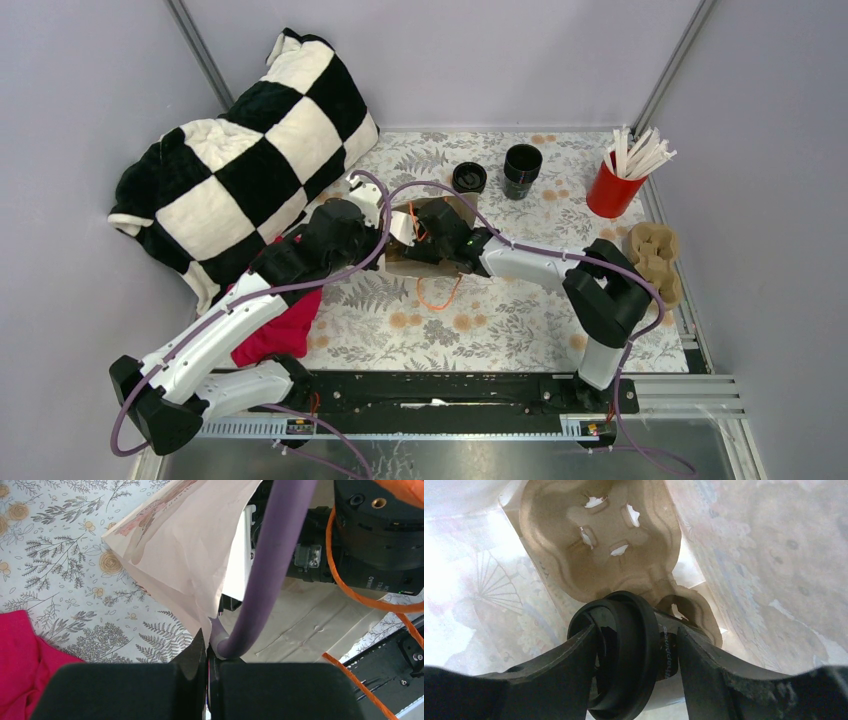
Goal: Pack the takeout coffee
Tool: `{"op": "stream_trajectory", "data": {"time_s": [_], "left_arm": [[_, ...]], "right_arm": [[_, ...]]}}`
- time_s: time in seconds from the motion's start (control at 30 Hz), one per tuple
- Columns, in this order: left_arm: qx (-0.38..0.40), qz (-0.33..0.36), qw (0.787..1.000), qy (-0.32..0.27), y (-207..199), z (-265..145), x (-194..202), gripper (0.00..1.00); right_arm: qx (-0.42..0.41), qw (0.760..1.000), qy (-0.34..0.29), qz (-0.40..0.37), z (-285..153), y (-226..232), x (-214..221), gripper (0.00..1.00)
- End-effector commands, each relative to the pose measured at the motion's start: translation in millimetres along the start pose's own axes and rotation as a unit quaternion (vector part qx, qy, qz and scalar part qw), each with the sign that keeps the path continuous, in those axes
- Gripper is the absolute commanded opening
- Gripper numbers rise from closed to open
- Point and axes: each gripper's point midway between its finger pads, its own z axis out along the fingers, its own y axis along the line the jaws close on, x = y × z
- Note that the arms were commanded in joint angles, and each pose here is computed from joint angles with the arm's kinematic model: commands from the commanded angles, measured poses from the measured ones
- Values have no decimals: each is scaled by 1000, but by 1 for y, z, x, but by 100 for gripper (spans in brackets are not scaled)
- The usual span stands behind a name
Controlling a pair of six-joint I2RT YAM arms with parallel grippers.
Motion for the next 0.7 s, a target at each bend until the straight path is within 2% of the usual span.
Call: {"op": "stream_trajectory", "data": {"time_s": [0.0,0.07,0.67], "left_arm": [[46,-2,999,-17,-21,-4,-10,0],[44,-3,999,-15,-20,-4,-9,0],[19,-16,1000,-7,-12,1,-3,0]], "right_arm": [[27,999,-20,38,-7,-19,-19,55],[28,999,-20,38,-13,-21,-21,47],[13,995,-47,86,-73,-26,-40,32]]}}
